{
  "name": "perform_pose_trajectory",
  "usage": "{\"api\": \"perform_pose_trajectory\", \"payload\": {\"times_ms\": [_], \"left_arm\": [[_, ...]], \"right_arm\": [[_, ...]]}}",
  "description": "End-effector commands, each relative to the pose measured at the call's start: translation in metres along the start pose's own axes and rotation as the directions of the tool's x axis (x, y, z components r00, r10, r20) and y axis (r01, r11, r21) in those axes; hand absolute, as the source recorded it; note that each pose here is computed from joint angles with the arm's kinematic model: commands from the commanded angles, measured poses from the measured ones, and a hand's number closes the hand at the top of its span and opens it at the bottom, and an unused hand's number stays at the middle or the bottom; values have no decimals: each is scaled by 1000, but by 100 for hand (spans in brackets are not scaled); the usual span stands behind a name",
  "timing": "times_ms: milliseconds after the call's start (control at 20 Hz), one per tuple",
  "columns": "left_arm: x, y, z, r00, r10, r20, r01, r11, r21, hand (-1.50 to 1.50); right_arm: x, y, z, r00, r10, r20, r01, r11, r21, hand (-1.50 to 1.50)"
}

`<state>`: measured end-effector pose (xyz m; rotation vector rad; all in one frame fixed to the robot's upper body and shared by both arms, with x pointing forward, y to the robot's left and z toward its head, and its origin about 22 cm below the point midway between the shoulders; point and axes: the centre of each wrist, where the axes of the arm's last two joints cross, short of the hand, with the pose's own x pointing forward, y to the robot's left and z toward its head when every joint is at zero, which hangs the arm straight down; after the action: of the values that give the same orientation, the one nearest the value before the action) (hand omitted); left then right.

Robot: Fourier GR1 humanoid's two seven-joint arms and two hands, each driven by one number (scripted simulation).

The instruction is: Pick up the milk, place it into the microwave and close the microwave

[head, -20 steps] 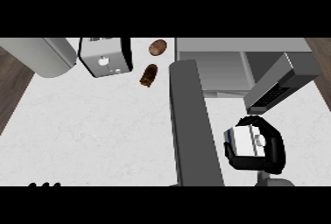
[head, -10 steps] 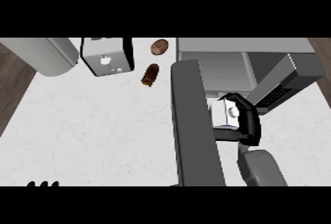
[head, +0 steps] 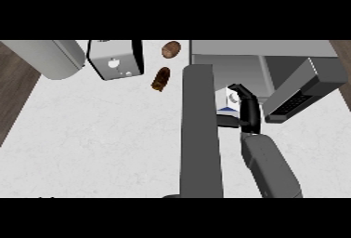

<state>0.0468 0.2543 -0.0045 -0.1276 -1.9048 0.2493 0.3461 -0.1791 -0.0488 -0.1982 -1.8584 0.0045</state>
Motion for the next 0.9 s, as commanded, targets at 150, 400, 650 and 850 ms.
{"api": "perform_pose_trajectory", "payload": {"times_ms": [150,400,650,850], "left_arm": [[3,6,3,1000,1,-17,-2,1000,-25,-150],[1,-13,-6,1000,15,-5,-15,999,-51,-150],[-5,4,-10,1000,-2,-11,1,997,-72,-150],[-5,1,-7,1000,9,-18,-11,997,-75,-150]], "right_arm": [[-27,-12,-10,996,80,-46,-82,996,-42,150],[-21,-20,-30,971,232,-54,-235,971,-55,150],[-15,-35,-46,962,270,-40,-272,960,-61,150],[-8,-41,-57,933,360,-11,-359,930,-79,150]]}}
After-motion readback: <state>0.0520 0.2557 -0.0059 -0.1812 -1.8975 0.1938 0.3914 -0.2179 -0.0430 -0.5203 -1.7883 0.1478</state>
